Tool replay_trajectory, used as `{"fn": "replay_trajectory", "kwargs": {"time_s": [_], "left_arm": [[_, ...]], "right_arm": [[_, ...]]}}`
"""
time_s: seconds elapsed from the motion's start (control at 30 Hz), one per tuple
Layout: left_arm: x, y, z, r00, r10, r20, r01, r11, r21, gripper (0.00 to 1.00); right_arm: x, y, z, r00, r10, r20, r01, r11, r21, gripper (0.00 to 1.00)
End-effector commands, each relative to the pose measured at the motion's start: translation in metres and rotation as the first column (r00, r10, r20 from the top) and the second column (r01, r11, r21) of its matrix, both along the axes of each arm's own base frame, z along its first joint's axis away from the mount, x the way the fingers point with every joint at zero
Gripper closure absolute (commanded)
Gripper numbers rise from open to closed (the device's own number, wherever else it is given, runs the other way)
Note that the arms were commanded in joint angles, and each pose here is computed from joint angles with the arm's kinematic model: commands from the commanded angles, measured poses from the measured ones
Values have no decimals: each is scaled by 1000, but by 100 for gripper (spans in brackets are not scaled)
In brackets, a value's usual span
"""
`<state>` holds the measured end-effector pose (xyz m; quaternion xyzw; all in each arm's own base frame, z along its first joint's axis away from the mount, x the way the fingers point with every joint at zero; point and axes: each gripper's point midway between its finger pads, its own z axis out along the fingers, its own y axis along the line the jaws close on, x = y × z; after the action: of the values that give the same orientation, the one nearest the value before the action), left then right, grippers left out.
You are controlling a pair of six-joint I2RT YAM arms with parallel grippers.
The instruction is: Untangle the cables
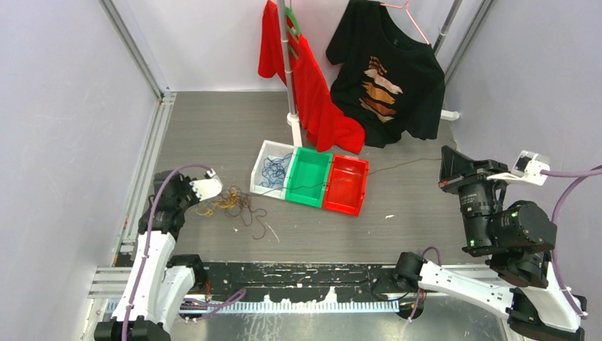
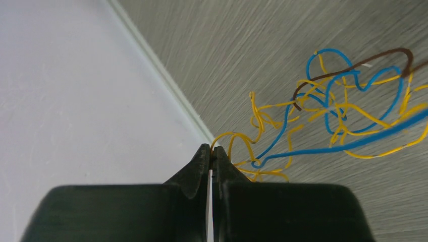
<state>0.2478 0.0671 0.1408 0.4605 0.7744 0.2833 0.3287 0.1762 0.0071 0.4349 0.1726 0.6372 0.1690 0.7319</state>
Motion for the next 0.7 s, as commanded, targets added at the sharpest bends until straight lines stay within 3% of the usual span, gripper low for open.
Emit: {"fn": "replay_trajectory", "kwargs": {"time_s": [0.0, 0.23, 0.57, 0.67], "left_arm": [[19, -9, 8, 994, -80, 75, 80, 997, 5, 100], [28, 17, -28, 999, -37, 14, 36, 998, 49, 100], [46, 38, -61, 1000, -6, -1, 6, 998, 59, 100], [52, 50, -68, 999, 24, -23, -22, 997, 71, 100]], "right_arm": [[-3, -16, 26, 998, -50, 43, 50, 999, 12, 99], [-22, -59, 70, 985, -108, 134, 95, 991, 97, 99], [-28, -80, 96, 972, -162, 171, 155, 986, 56, 99], [-36, -95, 111, 963, -171, 206, 153, 983, 100, 99]]}}
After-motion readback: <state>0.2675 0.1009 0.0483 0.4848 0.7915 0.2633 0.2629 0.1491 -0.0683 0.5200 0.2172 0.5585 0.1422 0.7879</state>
